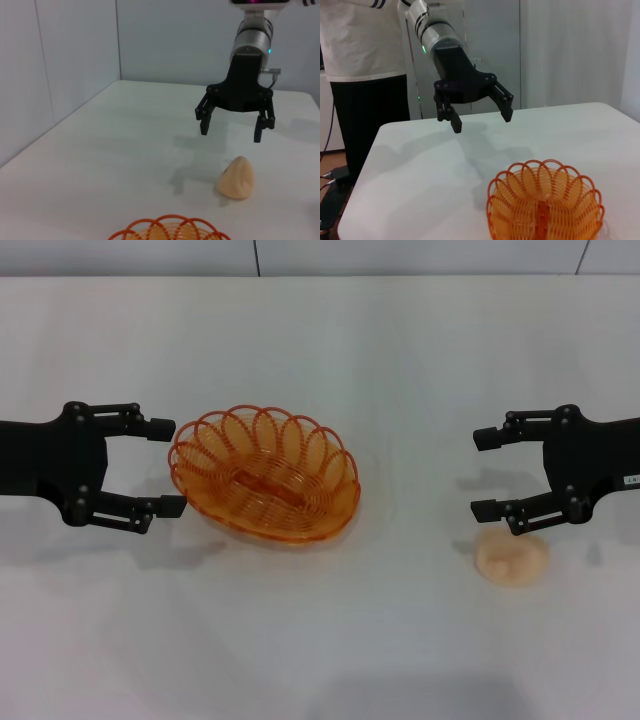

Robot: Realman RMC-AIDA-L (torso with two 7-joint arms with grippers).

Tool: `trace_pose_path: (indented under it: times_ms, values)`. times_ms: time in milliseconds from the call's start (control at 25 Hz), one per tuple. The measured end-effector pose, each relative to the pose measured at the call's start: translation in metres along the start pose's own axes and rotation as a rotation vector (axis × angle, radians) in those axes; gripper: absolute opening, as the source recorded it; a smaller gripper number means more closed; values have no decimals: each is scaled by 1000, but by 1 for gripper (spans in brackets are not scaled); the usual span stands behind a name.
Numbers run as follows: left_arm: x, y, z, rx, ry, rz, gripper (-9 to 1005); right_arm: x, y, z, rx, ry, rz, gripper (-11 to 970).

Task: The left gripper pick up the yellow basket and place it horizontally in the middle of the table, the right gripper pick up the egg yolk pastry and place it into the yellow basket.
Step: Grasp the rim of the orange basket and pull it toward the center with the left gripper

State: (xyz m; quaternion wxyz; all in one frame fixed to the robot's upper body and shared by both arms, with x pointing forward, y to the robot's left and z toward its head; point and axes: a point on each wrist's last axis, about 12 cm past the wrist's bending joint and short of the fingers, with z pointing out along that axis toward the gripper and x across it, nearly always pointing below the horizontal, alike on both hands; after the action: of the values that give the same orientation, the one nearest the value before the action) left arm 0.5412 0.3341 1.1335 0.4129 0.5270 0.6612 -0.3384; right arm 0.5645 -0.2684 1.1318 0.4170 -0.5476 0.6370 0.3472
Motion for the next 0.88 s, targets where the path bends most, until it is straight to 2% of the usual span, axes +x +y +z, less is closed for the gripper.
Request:
trace_pose_path:
  times_ms: [640,760,880]
  values:
    - [0,2,3,-13,11,-12,878,1,0,1,7,-5,3,835]
    - [-12,6,-1,-40,-32,-64,878,2,0,-4,31,-17,9,834]
    - [-30,9,-5,-56,-6,-190,877,4,0,-8,48,-31,11,833]
